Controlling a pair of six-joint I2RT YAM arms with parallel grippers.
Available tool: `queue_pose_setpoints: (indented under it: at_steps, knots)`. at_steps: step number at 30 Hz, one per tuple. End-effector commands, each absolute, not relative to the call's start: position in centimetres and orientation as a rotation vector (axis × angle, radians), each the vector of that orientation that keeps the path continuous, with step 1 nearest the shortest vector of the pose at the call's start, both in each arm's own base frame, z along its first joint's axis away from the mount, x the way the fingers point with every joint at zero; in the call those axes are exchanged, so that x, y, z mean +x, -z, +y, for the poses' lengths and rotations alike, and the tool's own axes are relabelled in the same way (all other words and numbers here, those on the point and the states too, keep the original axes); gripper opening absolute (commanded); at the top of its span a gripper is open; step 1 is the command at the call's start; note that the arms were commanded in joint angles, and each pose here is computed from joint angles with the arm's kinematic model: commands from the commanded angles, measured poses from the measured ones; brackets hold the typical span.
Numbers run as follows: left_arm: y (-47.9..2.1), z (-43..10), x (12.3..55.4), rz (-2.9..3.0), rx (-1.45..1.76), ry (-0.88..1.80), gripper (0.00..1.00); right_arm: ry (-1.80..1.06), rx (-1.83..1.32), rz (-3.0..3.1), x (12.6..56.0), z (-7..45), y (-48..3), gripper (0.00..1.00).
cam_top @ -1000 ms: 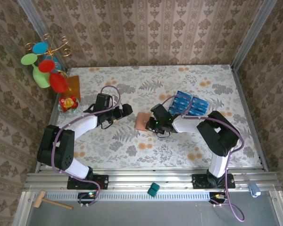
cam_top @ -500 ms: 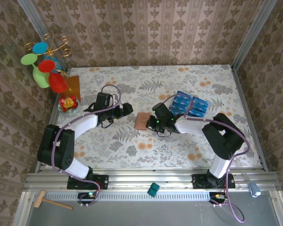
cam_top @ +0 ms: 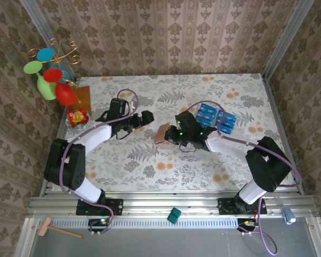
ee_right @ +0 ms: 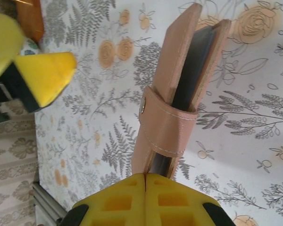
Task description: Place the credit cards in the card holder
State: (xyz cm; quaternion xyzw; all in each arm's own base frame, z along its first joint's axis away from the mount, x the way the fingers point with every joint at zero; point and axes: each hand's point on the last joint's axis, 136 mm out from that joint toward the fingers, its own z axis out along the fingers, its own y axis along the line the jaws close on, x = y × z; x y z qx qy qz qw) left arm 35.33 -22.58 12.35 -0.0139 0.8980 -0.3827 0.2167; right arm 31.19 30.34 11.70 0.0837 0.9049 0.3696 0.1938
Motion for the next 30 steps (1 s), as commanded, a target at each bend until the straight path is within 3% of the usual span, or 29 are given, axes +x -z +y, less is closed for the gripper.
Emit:
queue_pose_setpoints:
  at_steps: [1, 11, 30]
  knots:
    - [-13.4, -23.5, 35.8, 2.456, -0.033, 1.163, 1.00, -1.111, 0.173, 2.455, 31.5, 30.9, -15.9, 0.00]
    - [-16.0, -25.5, 36.6, 2.338, -0.141, 1.430, 1.00, -1.242, 0.121, 2.316, 31.6, 31.8, -20.9, 0.00]
    - [-18.0, -27.1, 37.4, 2.176, -0.268, 1.732, 0.78, -1.306, 0.100, 2.197, 32.2, 32.3, -24.4, 0.00]
